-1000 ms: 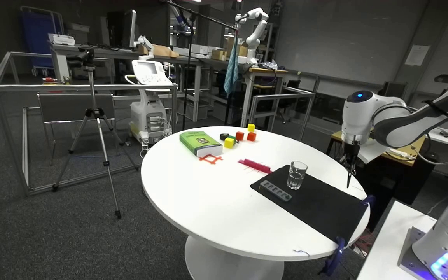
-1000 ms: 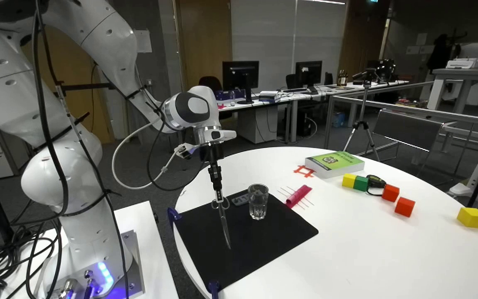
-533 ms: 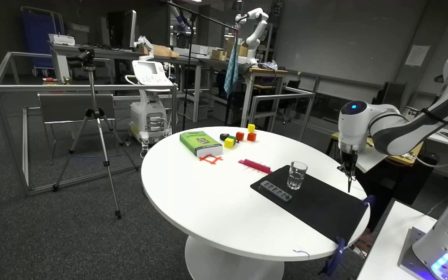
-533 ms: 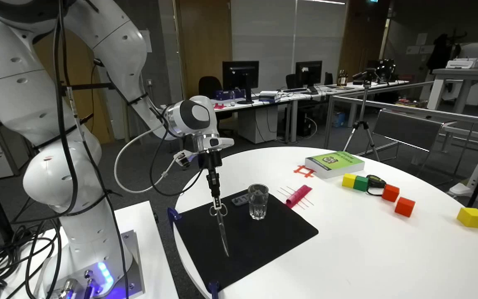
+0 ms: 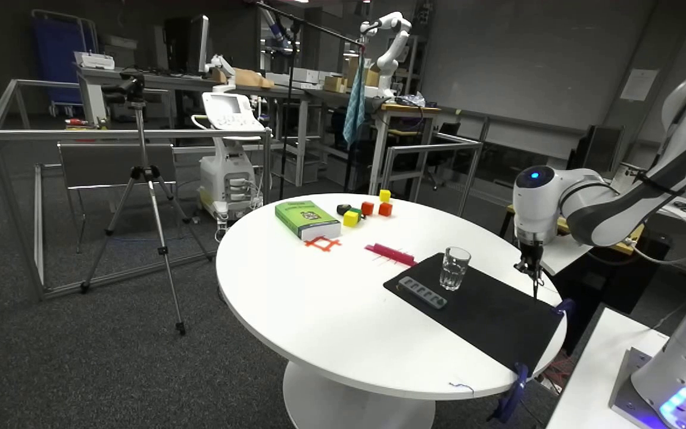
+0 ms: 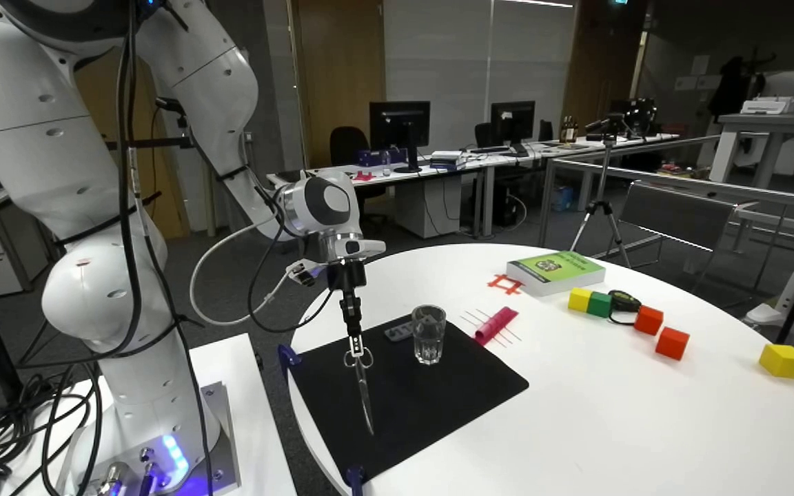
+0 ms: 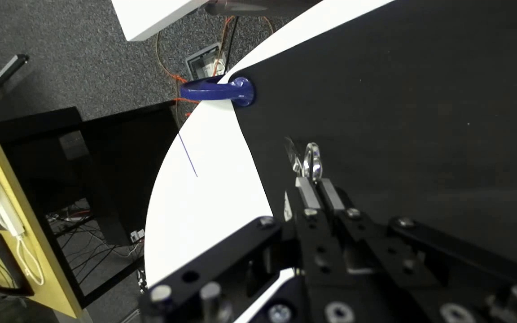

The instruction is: Remove the scissors from the cup, then move the cup to the right

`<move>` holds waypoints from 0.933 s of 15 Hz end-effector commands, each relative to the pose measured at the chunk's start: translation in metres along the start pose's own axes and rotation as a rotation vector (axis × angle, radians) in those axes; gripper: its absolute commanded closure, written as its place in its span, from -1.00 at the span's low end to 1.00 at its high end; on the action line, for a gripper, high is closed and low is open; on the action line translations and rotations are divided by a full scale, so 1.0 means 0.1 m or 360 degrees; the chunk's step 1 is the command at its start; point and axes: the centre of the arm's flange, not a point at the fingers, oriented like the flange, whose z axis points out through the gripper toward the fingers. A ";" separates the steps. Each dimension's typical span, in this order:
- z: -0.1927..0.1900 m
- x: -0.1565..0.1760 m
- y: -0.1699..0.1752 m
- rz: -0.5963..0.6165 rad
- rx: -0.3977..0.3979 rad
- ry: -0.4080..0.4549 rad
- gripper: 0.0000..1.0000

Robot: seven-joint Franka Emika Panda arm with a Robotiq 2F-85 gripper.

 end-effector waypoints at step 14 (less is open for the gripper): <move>0.10 0.13 -0.19 0.0039 0.0038 0.0025 -0.67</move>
